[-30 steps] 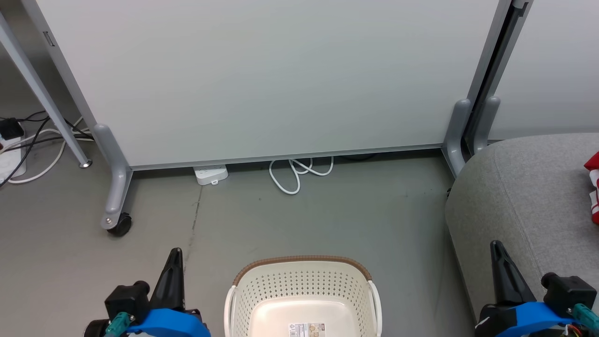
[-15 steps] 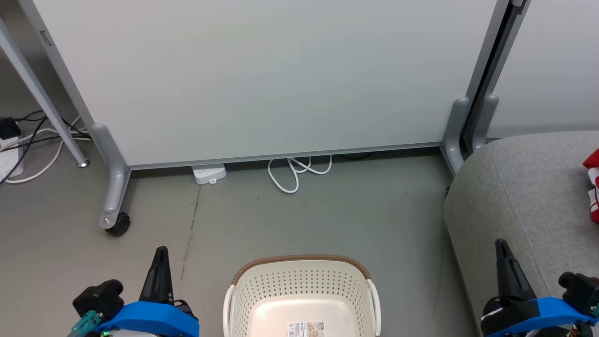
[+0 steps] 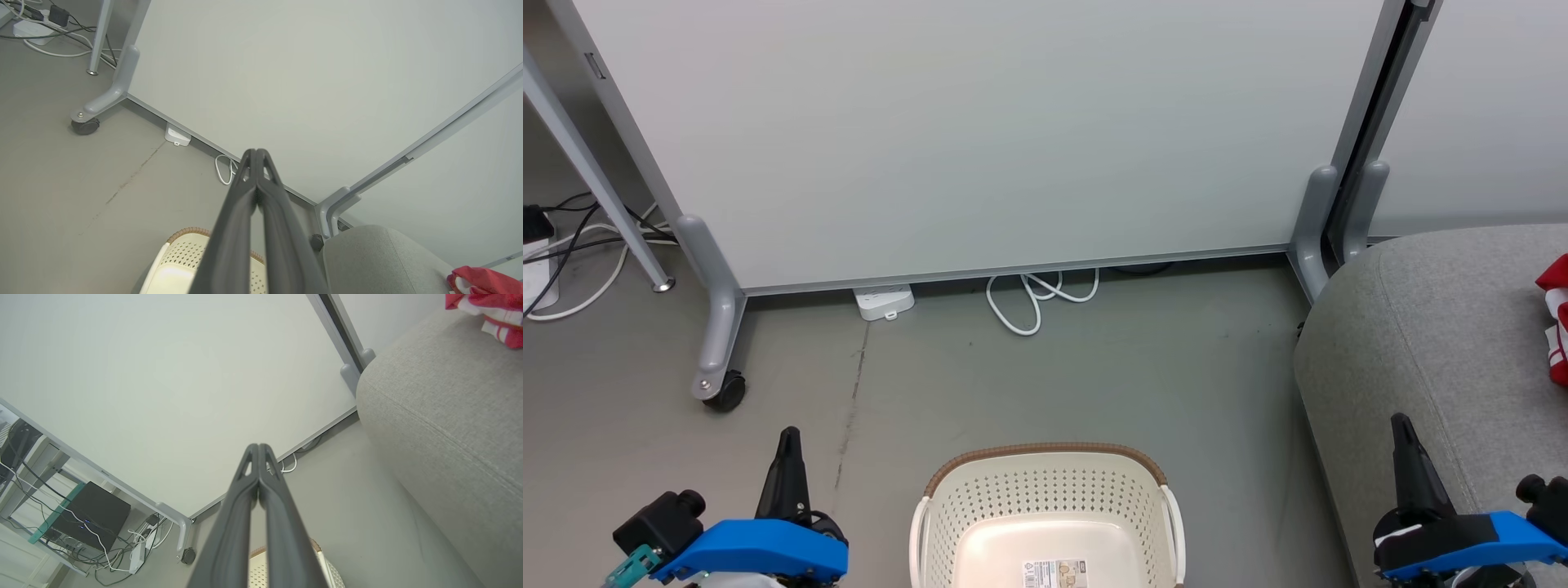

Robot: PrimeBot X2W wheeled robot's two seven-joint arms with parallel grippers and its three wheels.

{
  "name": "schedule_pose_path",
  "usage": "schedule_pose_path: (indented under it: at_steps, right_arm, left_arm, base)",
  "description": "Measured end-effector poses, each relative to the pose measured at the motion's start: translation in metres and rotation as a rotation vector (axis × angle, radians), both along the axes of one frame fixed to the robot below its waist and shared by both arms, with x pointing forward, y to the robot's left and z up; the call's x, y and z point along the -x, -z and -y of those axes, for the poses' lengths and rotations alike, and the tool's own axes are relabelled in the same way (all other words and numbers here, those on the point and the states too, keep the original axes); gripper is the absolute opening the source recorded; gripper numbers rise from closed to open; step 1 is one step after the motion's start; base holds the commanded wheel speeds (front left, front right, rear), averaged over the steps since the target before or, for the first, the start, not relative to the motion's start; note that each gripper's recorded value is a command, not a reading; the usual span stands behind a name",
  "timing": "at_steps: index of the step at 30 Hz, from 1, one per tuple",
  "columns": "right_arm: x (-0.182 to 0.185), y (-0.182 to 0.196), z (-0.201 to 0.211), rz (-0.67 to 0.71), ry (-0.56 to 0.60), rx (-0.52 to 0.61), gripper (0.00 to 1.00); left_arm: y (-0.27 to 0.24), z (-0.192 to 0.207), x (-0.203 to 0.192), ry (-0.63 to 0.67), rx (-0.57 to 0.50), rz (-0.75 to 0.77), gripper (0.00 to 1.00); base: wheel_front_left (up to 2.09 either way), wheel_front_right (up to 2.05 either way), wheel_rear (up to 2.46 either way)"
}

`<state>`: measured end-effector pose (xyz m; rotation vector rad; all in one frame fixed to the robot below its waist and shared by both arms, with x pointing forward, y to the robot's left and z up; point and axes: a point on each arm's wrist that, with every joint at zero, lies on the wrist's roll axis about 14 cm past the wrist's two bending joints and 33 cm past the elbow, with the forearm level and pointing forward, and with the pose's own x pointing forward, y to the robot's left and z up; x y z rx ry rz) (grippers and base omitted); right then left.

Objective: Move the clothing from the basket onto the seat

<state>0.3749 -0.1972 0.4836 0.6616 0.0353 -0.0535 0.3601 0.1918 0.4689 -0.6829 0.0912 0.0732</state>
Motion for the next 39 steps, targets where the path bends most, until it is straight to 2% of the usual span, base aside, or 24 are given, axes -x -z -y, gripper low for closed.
schedule_pose_path:
  at_steps: [16,39]
  right_arm:
    - [-0.003,-0.002,0.001,-0.004,0.013,-0.219,0.00]
    - [-0.008,-0.007,0.002,0.008,0.016,-0.477,0.00]
  left_arm:
    - [-0.005,-0.004,-0.006,-0.027,0.212,0.008,0.00]
    - [-0.014,-0.007,-0.014,-0.041,0.465,0.030,0.00]
  base:
    - [0.00,0.00,0.00]
    - [0.00,0.00,0.00]
